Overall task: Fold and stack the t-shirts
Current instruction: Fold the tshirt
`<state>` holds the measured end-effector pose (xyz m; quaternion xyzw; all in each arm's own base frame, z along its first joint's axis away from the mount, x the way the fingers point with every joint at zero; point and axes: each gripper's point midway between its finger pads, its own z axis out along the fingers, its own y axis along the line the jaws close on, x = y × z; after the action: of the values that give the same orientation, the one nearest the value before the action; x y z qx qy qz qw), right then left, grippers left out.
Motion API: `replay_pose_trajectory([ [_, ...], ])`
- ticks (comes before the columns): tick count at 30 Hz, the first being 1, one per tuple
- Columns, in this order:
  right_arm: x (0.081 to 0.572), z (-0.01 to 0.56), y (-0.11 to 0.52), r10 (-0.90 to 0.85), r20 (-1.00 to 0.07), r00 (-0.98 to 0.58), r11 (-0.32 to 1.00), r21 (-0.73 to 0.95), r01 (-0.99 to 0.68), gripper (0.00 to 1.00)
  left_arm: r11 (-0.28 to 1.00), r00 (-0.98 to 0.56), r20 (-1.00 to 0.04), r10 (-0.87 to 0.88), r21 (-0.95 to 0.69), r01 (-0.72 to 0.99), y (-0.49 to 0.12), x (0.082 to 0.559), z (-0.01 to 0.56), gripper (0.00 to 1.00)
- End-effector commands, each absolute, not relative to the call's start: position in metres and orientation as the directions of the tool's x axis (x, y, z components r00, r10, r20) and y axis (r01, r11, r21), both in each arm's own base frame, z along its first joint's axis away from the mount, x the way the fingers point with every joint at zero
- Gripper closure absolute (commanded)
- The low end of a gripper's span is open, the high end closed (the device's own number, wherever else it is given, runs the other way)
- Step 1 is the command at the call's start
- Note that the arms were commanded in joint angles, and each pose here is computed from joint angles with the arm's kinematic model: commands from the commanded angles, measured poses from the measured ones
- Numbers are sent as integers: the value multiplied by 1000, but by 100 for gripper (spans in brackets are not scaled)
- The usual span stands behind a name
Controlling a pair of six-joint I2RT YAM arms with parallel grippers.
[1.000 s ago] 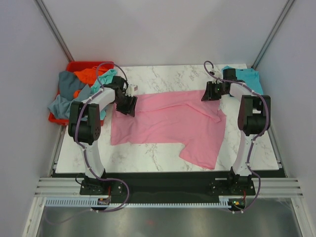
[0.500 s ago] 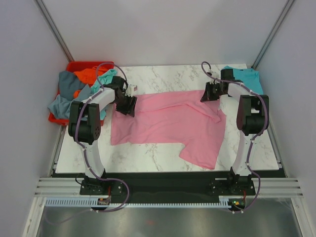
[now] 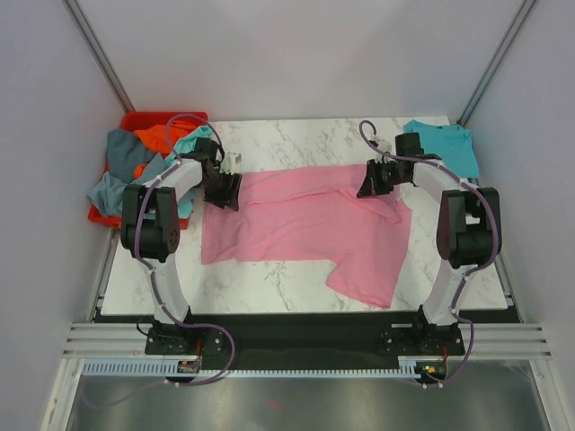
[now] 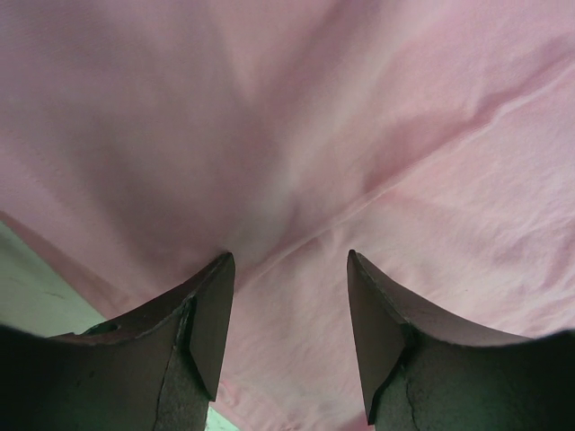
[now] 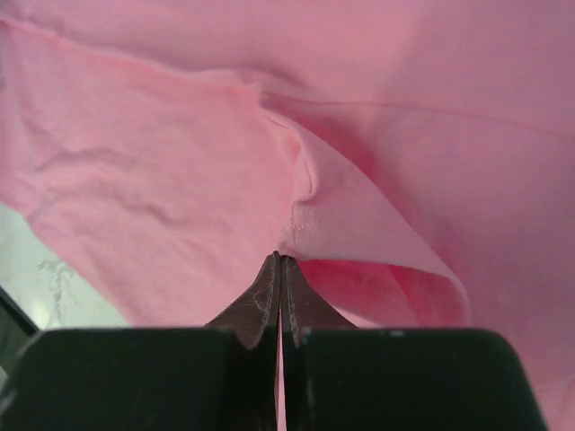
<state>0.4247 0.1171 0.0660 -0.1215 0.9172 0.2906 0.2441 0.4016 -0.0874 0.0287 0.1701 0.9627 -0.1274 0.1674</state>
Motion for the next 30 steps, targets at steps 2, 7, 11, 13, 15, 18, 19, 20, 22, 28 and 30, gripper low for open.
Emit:
replay_pose_trajectory([
  [2, 388, 100, 161, -120, -550, -827, 723, 522, -452, 100, 918, -869, -432, 240, -191, 349, -84, 417, 51, 40],
  [7, 373, 106, 175, -112, -535, -837, 700, 555, -449, 80, 917, -870, -434, 235, -198, 346, -83, 418, 52, 40],
  [11, 375, 126, 171, -97, -572, -814, 719, 525, -455, 70, 917, -866, -442, 233, -196, 347, -83, 422, 55, 40],
  [13, 385, 133, 161, -87, -600, -795, 750, 486, -449, 68, 919, -864, -448, 230, -193, 344, -83, 425, 57, 40],
  [15, 403, 132, 149, -70, -614, -786, 780, 458, -428, 66, 922, -864, -449, 229, -184, 340, -82, 428, 58, 40],
  [18, 436, 123, 124, -6, -607, -794, 811, 461, -359, 63, 929, -858, -457, 237, -151, 337, -77, 433, 62, 40],
  [19, 446, 119, 112, 16, -604, -797, 823, 461, -332, 62, 932, -857, -457, 240, -140, 335, -75, 434, 64, 39],
  [20, 458, 122, 106, 19, -621, -784, 828, 449, -336, 61, 932, -855, -454, 252, -124, 341, -72, 435, 64, 39],
  [22, 475, 102, 85, 40, -601, -798, 849, 442, -290, 60, 941, -861, -433, 266, -76, 329, -63, 439, 61, 39],
  [28, 529, 84, 37, 81, -635, -769, 901, 376, -216, 59, 950, -864, -398, 308, 82, 300, -34, 460, 59, 37],
  [30, 544, 79, 24, 99, -641, -761, 907, 372, -195, 59, 947, -861, -398, 318, 96, 306, -32, 464, 57, 34],
])
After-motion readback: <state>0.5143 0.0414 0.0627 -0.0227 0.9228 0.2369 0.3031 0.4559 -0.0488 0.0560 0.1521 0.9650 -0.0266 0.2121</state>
